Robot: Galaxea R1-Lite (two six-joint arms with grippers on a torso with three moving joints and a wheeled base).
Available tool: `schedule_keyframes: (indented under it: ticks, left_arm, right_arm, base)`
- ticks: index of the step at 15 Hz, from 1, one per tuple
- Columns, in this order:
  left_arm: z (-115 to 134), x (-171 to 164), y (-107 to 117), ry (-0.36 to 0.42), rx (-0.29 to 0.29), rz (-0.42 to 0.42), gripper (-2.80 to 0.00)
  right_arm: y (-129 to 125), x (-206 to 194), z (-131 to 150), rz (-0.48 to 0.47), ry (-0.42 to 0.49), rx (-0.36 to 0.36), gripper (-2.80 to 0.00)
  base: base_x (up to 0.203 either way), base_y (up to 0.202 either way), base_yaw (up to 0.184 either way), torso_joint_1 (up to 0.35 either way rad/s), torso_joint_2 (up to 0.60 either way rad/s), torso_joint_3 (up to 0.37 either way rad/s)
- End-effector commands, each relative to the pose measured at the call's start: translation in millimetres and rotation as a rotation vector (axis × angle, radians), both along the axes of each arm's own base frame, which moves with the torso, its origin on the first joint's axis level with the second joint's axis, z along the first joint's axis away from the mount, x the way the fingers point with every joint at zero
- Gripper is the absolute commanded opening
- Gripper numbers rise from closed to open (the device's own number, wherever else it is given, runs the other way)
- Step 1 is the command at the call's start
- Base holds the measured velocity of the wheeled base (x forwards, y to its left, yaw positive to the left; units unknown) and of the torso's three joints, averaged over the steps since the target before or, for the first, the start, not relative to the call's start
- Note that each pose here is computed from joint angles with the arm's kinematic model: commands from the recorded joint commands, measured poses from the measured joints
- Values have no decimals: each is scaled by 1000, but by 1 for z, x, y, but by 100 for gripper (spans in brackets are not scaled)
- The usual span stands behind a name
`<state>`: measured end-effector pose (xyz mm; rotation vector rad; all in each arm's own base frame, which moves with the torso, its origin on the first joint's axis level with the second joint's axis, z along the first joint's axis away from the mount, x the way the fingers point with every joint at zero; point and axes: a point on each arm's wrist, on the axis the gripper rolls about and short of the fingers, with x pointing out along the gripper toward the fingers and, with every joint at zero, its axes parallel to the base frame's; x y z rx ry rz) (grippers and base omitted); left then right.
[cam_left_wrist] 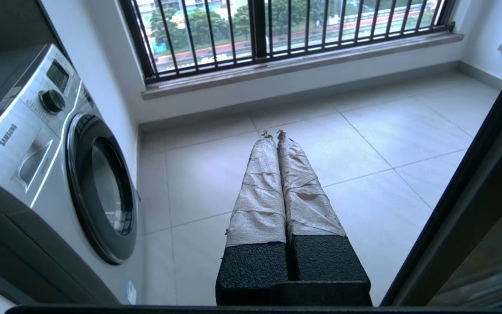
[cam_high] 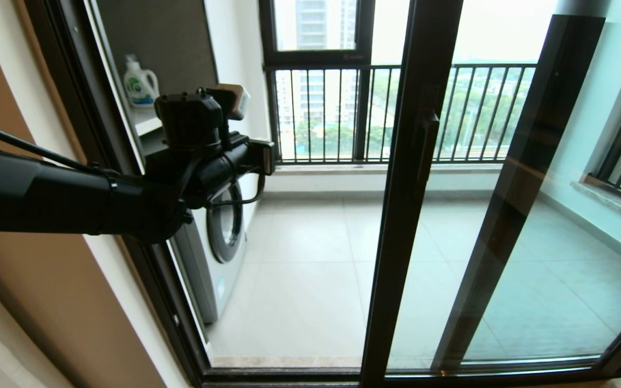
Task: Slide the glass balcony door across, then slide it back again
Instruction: Open the slid door
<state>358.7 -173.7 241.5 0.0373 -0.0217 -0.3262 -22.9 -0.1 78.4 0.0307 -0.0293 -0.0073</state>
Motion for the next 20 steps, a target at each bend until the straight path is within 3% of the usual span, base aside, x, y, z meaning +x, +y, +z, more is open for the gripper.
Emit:
schedule_keyframes:
  ticks: [1, 7, 12, 16, 20]
  left_arm:
    - [16, -27, 13, -22, -14, -3, -280]
    - [39, -120, 69, -53, -79, 30, -280]
    - [45, -226, 125, -156, -135, 118, -280]
    - [23, -298, 164, -200, -142, 287, -280]
    - [-3, -365, 179, -308, -150, 448, -280]
  right_arm:
    - [0, 1, -3, 0, 9, 0, -280]
    - [0, 1, -3, 0, 9, 0, -280]
    - [0, 1, -3, 0, 9, 0, -280]
    - [0, 1, -3, 0, 9, 0, -280]
    - [0, 1, -3, 0, 9, 0, -280]
  base:
    - [0, 0, 0, 0, 0, 0]
    - [0, 0, 0, 0, 0, 0]
    - [0, 0, 0, 0, 0, 0]
    - [0, 0, 0, 0, 0, 0]
    - [0, 0, 0, 0, 0, 0]
